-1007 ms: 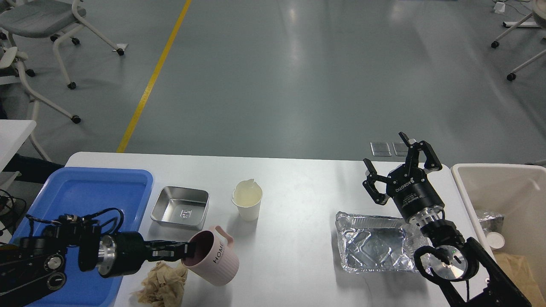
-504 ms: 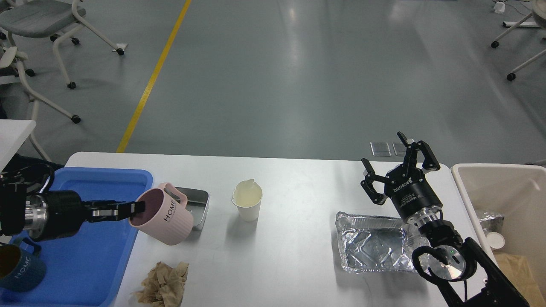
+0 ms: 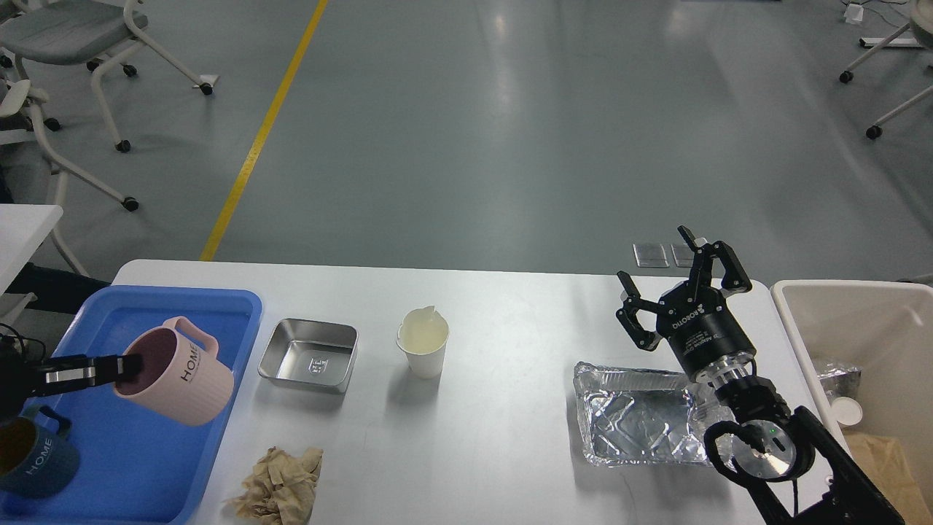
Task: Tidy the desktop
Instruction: 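Lift the pink mug and carry it onto the blue tray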
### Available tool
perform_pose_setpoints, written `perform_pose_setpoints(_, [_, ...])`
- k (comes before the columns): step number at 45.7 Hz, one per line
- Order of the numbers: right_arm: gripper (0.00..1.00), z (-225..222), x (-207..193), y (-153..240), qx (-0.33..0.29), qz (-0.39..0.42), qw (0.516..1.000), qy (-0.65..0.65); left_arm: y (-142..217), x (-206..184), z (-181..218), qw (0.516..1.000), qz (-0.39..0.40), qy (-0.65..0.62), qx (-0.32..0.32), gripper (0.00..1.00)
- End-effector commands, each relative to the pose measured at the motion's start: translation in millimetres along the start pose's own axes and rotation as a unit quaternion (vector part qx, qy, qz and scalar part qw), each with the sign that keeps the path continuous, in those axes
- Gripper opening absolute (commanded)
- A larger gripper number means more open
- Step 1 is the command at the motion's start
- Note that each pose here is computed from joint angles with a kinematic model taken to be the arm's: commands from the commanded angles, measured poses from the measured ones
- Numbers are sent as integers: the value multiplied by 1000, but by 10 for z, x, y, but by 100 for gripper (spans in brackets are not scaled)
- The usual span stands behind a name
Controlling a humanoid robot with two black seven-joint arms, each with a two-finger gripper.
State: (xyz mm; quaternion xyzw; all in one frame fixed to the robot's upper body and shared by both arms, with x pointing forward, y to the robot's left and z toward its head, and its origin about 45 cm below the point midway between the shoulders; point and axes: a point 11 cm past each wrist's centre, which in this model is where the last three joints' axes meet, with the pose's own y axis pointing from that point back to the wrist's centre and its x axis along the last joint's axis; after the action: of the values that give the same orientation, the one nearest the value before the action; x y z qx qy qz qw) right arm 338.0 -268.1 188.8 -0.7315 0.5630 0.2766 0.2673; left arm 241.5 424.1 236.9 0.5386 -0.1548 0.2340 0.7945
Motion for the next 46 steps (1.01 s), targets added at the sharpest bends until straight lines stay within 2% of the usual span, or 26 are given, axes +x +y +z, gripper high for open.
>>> perform_pose_setpoints(1, [100, 2, 4, 1, 0, 1, 1000, 1, -25, -166, -223, 999, -8, 15, 28, 2])
perform_pose_setpoints(14, [100, -14, 21, 10, -1, 2, 1000, 4, -64, -534, -510, 997, -22, 31, 65, 2])
perform_pose_setpoints(30, [100, -3, 19, 13, -1, 2, 1000, 3, -123, -539, -796, 994, 2, 34, 105, 2])
perform_pose_setpoints(46, [100, 36, 11, 21, -8, 1, 1000, 3, -402, -739, -958, 992, -4, 45, 117, 2])
